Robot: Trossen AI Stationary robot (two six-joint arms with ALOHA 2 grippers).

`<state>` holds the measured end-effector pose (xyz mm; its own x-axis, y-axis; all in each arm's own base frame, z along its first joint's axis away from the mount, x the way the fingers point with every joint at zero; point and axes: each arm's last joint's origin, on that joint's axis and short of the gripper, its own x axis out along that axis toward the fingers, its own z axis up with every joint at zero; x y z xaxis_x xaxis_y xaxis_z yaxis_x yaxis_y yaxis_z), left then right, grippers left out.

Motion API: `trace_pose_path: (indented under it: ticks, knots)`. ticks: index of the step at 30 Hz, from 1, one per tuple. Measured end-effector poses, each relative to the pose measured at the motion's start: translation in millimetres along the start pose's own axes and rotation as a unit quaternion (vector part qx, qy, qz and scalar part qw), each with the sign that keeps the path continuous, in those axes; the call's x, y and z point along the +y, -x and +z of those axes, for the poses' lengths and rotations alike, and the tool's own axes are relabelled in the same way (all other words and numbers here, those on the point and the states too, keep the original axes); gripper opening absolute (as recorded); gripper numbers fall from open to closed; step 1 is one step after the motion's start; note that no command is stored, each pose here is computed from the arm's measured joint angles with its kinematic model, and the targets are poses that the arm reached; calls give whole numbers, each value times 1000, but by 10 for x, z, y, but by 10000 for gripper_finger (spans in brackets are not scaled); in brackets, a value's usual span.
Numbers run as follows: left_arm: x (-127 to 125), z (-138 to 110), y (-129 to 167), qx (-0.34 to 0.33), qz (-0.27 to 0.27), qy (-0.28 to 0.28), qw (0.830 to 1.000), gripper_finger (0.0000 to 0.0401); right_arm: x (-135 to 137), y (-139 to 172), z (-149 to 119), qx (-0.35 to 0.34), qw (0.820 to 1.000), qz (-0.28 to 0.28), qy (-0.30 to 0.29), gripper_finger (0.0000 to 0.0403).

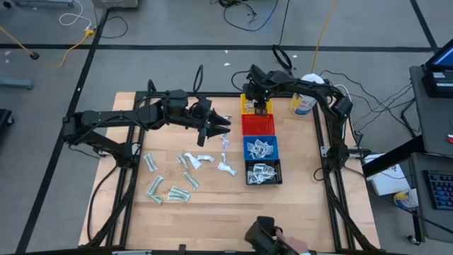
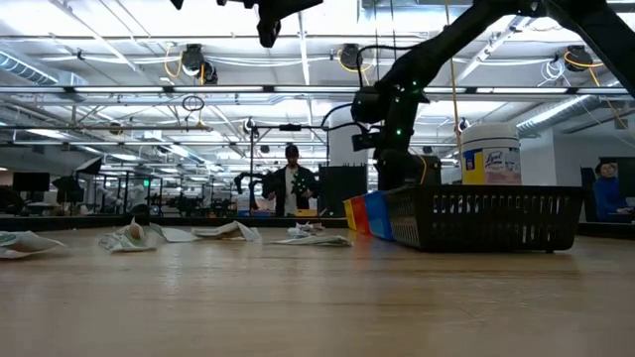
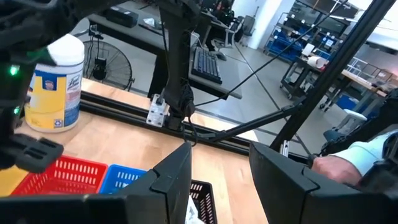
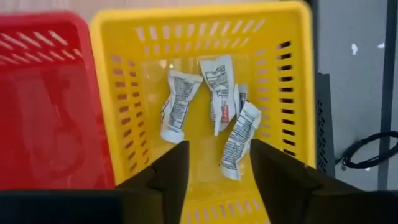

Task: Pick & Place First Aid Supplies
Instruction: Put the orange ointment pack into the yellow bin

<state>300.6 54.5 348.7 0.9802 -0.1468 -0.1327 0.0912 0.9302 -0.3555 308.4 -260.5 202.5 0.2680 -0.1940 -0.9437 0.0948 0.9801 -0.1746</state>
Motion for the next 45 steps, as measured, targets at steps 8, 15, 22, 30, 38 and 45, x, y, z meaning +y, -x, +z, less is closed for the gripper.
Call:
trace_pose_path:
  ticks: [8, 15, 22, 30, 38, 45]
  knots:
    - [22, -30, 4, 16, 8, 21, 1000, 166, 30, 632, 153, -142, 987, -16, -75, 185]
    - [58, -18, 18, 13, 14, 3, 1000, 166, 381, 1350, 211, -328, 939, 44, -95, 177]
    - [99, -26, 32, 20, 24, 20, 999, 166, 989, 1618, -55, -432, 891, 83, -118, 191]
    - [133, -109, 38, 38, 78, 227, 970, 166, 1427, 1845, -359, -487, 859, 75, -137, 201]
    - [132, -278, 56, 71, 150, 445, 880, 166, 1538, 2075, -468, -525, 839, 71, -122, 201]
    - [146, -475, 139, 146, 213, 555, 791, 165, 1551, 2175, -484, -552, 819, 82, -133, 201]
